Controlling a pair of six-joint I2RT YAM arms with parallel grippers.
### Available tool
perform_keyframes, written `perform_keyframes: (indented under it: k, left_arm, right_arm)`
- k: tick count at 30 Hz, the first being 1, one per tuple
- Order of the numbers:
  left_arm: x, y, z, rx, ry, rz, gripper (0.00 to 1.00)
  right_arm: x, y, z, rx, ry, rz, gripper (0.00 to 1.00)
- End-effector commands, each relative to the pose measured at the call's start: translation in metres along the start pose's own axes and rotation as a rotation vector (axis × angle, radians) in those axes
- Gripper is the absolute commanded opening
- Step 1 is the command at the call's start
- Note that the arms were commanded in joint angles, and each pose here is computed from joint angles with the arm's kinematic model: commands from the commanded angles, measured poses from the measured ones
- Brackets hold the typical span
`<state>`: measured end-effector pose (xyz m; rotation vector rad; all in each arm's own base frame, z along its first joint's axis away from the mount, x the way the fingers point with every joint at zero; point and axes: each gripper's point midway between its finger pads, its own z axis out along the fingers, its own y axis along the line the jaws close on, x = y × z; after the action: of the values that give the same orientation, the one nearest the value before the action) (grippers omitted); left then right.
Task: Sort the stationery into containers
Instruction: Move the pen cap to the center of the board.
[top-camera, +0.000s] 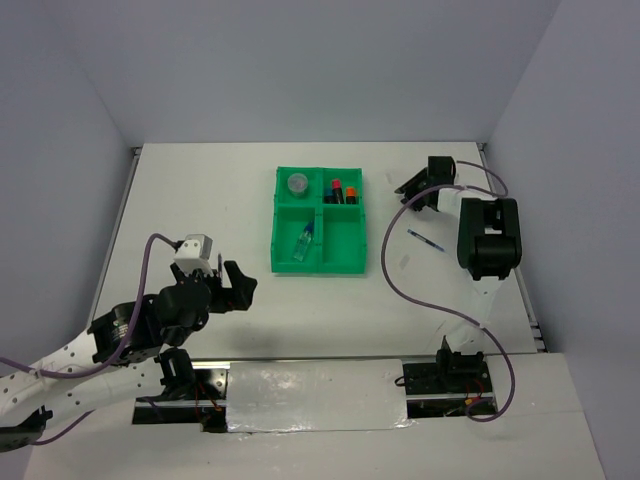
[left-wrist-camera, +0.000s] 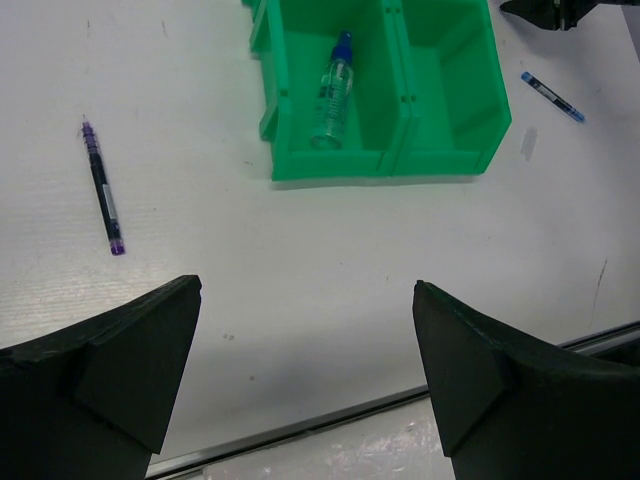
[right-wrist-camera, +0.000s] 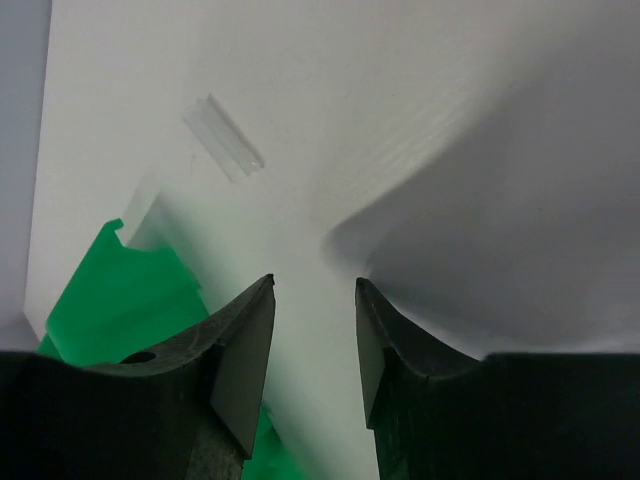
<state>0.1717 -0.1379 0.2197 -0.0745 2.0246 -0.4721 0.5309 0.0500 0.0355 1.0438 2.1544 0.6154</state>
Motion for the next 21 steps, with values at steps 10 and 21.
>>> perform_keyframes:
  k: [10,21]
  left_arm:
    - [0.005,-0.006,-0.003,0.047,0.033,0.026,0.99]
    - [0.024,-0.026,0.0,0.145,0.098,0.082,0.99]
  right_arm:
    - [-0.074,0.107,-0.071,-0.185,-0.157,-0.273,0.6]
    - [-0.072,0.099,0.004,0.05,-0.005,-0.845,0.78]
